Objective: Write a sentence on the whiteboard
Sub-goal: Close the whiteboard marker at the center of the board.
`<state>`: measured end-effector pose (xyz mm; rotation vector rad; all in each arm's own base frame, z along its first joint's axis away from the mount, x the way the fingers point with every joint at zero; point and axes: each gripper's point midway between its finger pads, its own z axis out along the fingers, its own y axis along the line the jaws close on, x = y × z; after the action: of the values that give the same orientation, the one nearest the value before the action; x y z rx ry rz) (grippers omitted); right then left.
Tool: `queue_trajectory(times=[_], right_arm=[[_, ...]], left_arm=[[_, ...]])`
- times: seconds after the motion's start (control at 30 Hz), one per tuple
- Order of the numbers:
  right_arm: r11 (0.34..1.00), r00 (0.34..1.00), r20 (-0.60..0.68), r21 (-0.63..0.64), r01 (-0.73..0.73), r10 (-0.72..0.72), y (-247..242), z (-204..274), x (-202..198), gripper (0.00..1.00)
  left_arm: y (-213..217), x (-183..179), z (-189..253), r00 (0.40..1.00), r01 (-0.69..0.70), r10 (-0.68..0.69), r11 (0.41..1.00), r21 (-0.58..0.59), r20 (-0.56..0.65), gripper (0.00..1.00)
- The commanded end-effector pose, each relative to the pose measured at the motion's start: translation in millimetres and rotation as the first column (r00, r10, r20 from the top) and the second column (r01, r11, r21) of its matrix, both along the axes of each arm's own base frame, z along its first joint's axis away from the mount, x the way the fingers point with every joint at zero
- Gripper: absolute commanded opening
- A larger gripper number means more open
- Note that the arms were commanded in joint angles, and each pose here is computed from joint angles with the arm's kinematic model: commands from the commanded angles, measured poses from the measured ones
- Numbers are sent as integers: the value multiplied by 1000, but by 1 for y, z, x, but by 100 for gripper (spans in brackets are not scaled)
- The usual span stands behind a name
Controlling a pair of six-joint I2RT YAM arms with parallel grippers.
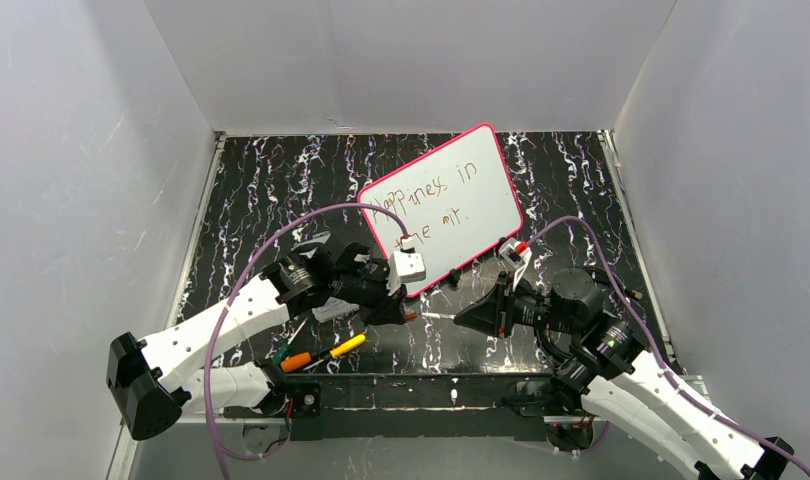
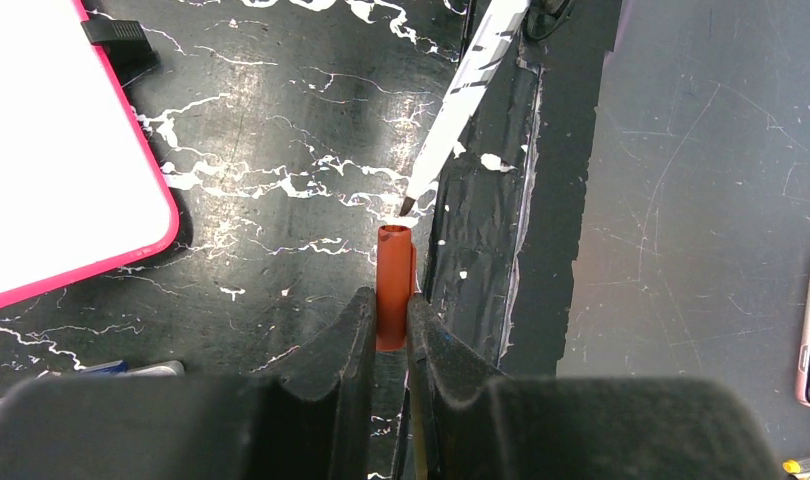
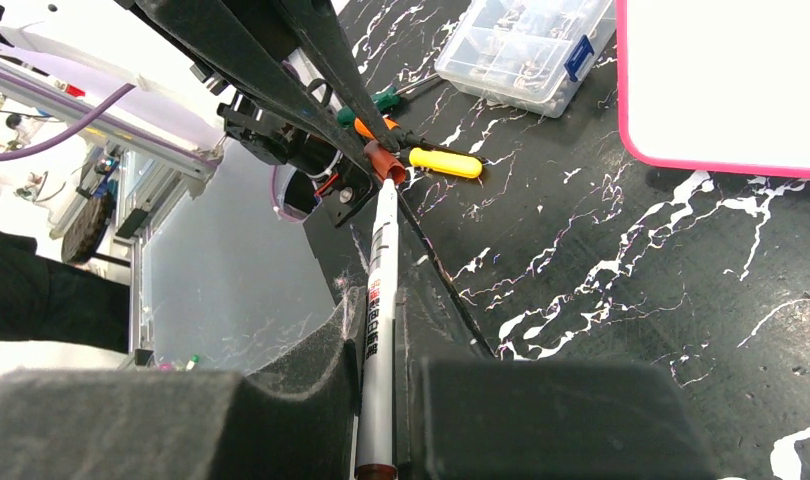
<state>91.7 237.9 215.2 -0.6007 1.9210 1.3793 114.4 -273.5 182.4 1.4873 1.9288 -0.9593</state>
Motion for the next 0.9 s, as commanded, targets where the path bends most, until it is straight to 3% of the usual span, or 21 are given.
queue_trajectory(times=[0.0, 0.87], right_arm=[[999, 999, 48, 34, -11, 10, 1, 20, 0, 1], [998, 998, 34, 41, -55, 53, 6, 19, -4, 1]], left_arm=[[5, -8, 0, 1000, 22, -22, 1000, -4, -12, 0], [3, -12, 4, 999, 42, -42, 999, -21, -22, 0]])
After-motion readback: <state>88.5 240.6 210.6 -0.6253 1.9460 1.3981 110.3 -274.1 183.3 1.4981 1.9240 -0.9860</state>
